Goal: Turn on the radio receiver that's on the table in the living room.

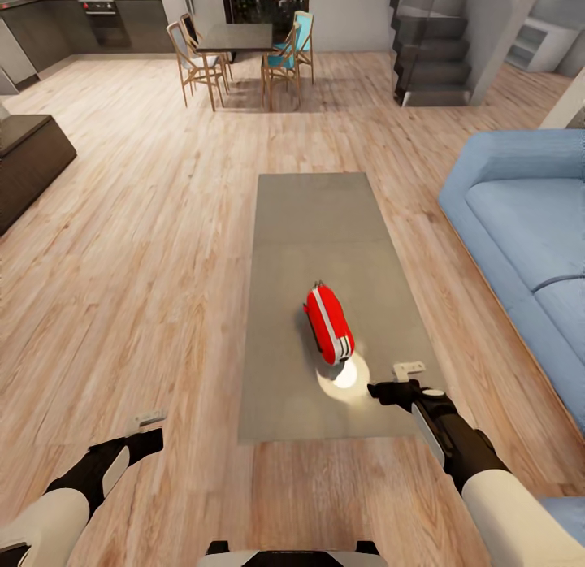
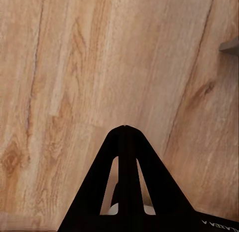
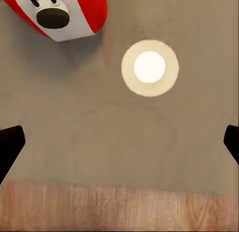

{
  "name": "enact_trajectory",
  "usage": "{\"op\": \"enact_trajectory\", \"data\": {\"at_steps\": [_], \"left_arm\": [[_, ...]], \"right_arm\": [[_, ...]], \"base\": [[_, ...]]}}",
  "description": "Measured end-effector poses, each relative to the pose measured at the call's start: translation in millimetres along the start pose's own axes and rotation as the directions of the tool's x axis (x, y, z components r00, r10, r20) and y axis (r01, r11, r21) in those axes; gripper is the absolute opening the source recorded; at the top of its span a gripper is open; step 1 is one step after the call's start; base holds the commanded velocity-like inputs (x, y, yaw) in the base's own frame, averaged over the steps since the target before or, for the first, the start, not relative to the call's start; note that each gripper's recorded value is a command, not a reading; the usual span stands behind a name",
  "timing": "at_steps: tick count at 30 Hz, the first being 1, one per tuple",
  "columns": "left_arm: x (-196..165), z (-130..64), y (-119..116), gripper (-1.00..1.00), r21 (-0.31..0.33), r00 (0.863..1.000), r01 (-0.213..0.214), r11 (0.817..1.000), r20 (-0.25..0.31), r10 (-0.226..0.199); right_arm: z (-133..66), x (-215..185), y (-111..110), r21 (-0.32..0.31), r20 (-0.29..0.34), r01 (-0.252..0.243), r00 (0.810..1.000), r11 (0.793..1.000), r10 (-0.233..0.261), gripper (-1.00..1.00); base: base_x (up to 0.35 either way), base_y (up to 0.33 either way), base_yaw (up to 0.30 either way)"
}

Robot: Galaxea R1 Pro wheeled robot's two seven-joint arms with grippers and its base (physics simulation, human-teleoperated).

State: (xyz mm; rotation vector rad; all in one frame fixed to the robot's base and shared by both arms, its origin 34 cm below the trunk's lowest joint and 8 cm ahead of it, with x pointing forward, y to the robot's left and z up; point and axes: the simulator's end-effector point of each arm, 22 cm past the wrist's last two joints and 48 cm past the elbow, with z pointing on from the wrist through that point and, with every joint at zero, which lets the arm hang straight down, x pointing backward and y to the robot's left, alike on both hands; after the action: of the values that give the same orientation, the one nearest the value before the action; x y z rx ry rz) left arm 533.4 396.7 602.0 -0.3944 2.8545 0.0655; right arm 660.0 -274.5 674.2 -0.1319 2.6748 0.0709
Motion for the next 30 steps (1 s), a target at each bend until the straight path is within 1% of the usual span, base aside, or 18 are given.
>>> {"op": "enact_trajectory", "data": {"at_steps": [4,8,12,14,16,18,20,21,23,25,28,29,30], "left_arm": [[0.1,0.0,0.2,-1.0,0.0,1.0,0.0,1.0,0.0,0.0],[0.0,0.0,0.0,-1.0,0.0,1.0,0.0,1.0,0.0,0.0],[1.1,0.3,-1.3,-1.0,0.001,1.0,-0.001,1.0,-0.002,0.001],[9.7,1.4,-0.5,-1.0,-0.003,1.0,-0.014,1.0,-0.021,0.014],[37.3,3.4,5.8,-1.0,-0.015,0.996,-0.039,0.999,-0.078,0.038],[76.1,4.1,15.2,-1.0,-0.026,0.987,-0.084,0.996,-0.142,0.08],[110.7,2.0,28.4,-1.0,-0.032,0.977,-0.136,0.99,-0.169,0.129],[119.2,0.2,36.6,-1.0,-0.037,0.975,-0.156,0.987,-0.164,0.148],[131.5,-3.1,48.8,-1.0,-0.046,0.972,-0.176,0.983,-0.163,0.166],[160.9,-10.2,64.0,-1.0,-0.054,0.965,-0.194,0.979,-0.188,0.181],[199.0,-20.8,79.7,-1.0,-0.06,0.954,-0.208,0.976,-0.231,0.189],[216.4,-26.2,86.2,-1.0,-0.062,0.949,-0.214,0.975,-0.248,0.193],[225.5,-29.3,89.3,-1.0,-0.063,0.948,-0.218,0.974,-0.252,0.196]], "right_arm": [[4.1,14.8,2.1,-0.003,-0.026,-0.006,1.0,1.0,0.006,1.0],[10.5,31.1,13.2,-0.017,-0.036,-0.012,0.999,1.0,0.012,1.0],[14.9,51.9,21.6,-0.027,-0.072,-0.02,0.997,0.999,0.018,1.0],[17.7,70.0,22.8,-0.028,-0.099,-0.025,0.995,0.999,0.022,1.0],[20.8,93.3,22.3,-0.026,-0.119,-0.029,0.993,0.999,0.026,1.0],[22.5,125.0,21.2,-0.022,-0.145,-0.033,0.989,0.999,0.03,1.0],[21.3,160.0,20.0,-0.018,-0.171,-0.035,0.985,0.999,0.032,1.0],[19.6,175.8,19.5,-0.016,-0.181,-0.036,0.983,0.999,0.032,1.0],[16.0,197.9,19.0,-0.013,-0.199,-0.037,0.979,0.999,0.033,1.0],[9.1,227.4,18.9,-0.01,-0.241,-0.04,0.97,0.999,0.037,1.0],[-3.2,266.7,19.3,-0.005,-0.311,-0.046,0.949,0.999,0.042,1.0],[-9.5,283.4,20.1,-0.004,-0.338,-0.049,0.94,0.999,0.045,1.0],[-14.5,295.9,21.0,-0.004,-0.357,-0.051,0.933,0.999,0.046,1.0]], "base": [[-0.332,0.0,0.0],[-0.323,0.0,0.0],[-0.124,0.0,0.0],[-0.034,0.0,0.0],[-0.014,0.0,0.0],[-0.006,0.0,0.0],[-0.002,0.0,0.0],[-0.001,0.0,0.0],[0.0,0.0,0.0],[0.0,0.0,0.0],[0.0,0.0,0.0],[0.0,0.0,0.0],[0.0,0.0,0.0]]}}
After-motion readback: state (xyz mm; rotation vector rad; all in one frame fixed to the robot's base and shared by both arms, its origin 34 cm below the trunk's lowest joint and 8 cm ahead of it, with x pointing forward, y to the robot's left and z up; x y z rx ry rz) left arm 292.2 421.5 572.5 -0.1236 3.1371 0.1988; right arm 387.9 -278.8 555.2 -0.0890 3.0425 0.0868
